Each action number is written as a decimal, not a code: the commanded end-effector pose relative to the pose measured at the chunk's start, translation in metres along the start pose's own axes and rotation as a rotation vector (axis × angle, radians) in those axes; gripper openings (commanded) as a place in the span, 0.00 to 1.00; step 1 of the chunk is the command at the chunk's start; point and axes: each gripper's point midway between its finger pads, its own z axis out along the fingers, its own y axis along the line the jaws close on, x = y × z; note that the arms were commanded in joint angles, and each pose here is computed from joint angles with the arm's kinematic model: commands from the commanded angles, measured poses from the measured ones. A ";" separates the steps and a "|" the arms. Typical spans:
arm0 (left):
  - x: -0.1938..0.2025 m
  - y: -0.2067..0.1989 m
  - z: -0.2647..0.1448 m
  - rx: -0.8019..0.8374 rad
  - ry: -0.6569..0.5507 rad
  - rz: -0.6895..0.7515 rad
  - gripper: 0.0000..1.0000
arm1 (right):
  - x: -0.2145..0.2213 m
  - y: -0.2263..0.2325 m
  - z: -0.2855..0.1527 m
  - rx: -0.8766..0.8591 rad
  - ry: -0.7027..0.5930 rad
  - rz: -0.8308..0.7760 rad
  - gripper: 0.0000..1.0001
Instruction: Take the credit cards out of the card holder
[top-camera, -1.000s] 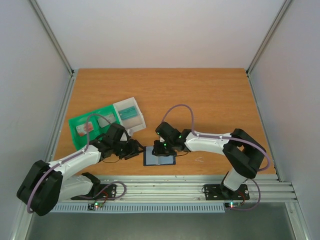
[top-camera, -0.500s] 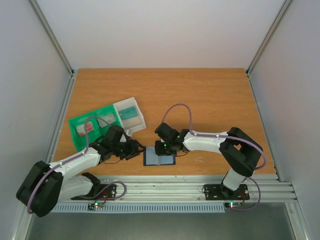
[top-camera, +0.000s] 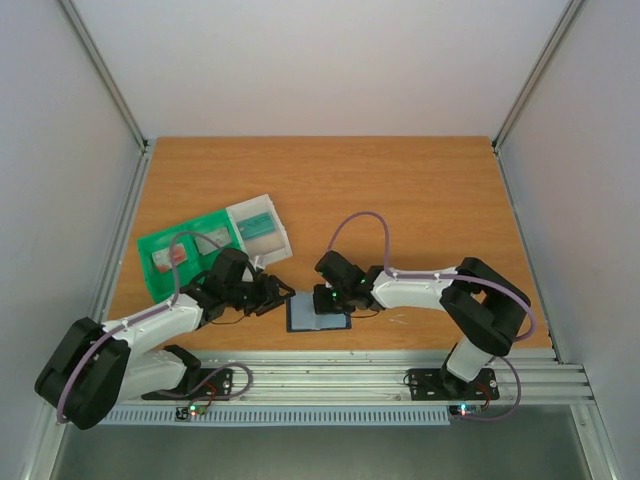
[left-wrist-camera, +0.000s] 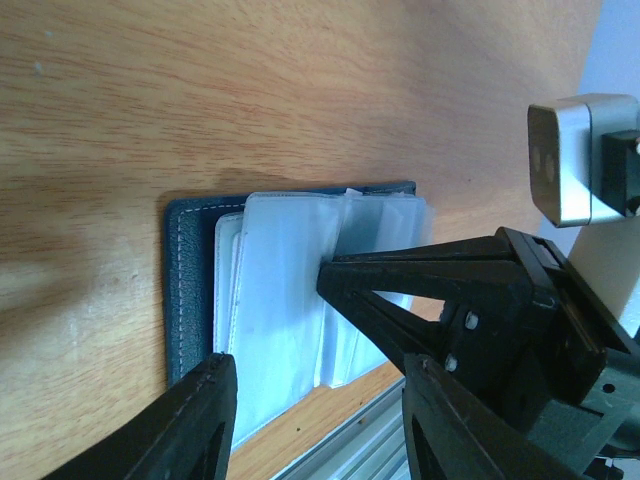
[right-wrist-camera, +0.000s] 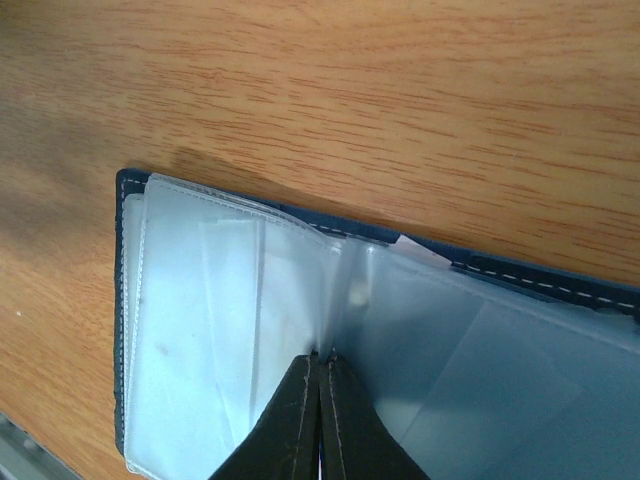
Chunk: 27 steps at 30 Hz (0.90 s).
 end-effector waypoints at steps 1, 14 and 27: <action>-0.002 -0.013 0.002 0.060 -0.004 0.032 0.49 | 0.015 -0.024 0.008 0.049 0.011 0.021 0.01; -0.004 -0.001 0.015 0.037 0.001 0.050 0.53 | 0.020 -0.026 0.008 -0.013 -0.013 0.037 0.01; 0.000 0.008 0.023 0.050 0.021 0.010 0.40 | 0.023 -0.024 0.007 -0.044 -0.013 0.050 0.01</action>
